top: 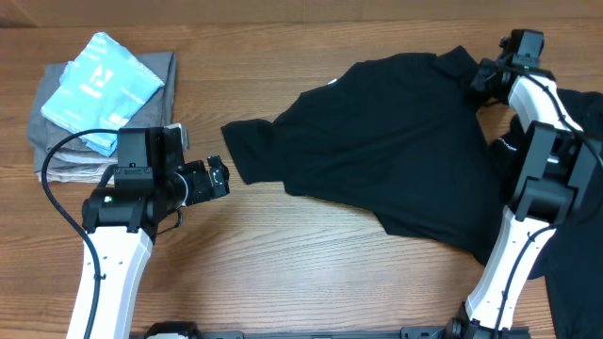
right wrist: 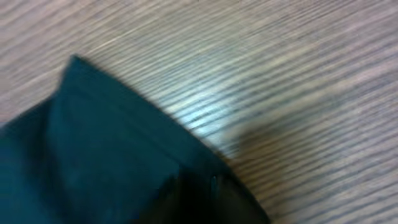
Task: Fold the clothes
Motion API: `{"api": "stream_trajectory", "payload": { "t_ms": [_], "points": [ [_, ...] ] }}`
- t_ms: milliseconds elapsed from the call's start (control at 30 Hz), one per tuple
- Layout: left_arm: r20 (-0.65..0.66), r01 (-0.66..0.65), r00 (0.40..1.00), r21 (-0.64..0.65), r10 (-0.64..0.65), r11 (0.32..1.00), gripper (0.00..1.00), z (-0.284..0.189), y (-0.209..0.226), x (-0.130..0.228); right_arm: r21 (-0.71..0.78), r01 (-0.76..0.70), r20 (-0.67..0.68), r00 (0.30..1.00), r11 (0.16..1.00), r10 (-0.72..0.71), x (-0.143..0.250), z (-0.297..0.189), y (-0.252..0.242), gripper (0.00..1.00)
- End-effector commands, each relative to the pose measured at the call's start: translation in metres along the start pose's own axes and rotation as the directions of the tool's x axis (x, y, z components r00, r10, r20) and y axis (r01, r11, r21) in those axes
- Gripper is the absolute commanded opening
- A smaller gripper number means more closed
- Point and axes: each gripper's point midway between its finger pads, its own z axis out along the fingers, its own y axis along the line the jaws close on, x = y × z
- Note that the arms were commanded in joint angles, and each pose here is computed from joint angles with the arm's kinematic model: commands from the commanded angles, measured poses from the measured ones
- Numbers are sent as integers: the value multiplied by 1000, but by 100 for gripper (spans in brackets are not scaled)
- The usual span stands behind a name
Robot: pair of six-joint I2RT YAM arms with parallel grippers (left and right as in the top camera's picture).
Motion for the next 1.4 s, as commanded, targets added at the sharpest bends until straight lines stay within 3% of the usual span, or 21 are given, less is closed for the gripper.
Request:
{"api": "stream_trajectory", "payload": {
  "t_ms": [0, 33, 100, 267, 400, 567, 600, 633, 667, 733, 967, 1367],
  "points": [
    [47, -35, 998, 10, 35, 999, 100, -9, -6, -10, -62, 19, 128, 992, 998, -10, -64, -52, 22, 39],
    [51, -36, 998, 11, 35, 999, 100, -9, -6, -11, -80, 20, 131, 991, 997, -10, -72, -67, 28, 45],
    [66, -51, 997, 21, 50, 998, 100, -8, -11, -14, -101, -15, 115, 993, 995, 27, -87, -111, 36, 71],
    [112, -144, 984, 16, 141, 989, 100, -7, -28, -21, -105, -49, 46, 997, 993, 54, -84, -164, 40, 100],
    [148, -209, 966, -28, 211, 977, 100, -4, -42, -23, -81, -63, -51, 997, 995, 59, -62, -185, 36, 100],
    [167, -234, 959, 26, 227, 972, 100, -1, -61, -25, -59, -76, -163, 985, 995, 65, -35, -188, 32, 100],
    [182, -243, 956, 43, 231, 969, 96, -2, -65, -28, -55, -77, -177, 982, 995, 67, -31, -188, 31, 100],
    [211, -271, 944, 62, 253, 961, 52, -2, -72, -34, -54, -78, -183, 981, 996, 67, -29, -188, 31, 100],
    [219, -274, 942, 64, 254, 960, 29, -2, -73, -36, -54, -78, -181, 981, 995, 67, -30, -188, 31, 100],
    [251, -279, 935, 77, 252, 957, 4, -1, -78, -44, -54, -78, -181, 981, 995, 67, -30, -188, 31, 100],
    [293, -302, 921, 121, 257, 945, 4, 23, -103, -59, -54, -78, -181, 981, 995, 67, -30, -188, 31, 100],
    [196, -391, 912, 157, 360, 907, 4, 155, -140, -30, -54, -78, -181, 981, 995, 67, -30, -188, 31, 100]
  ]
}}
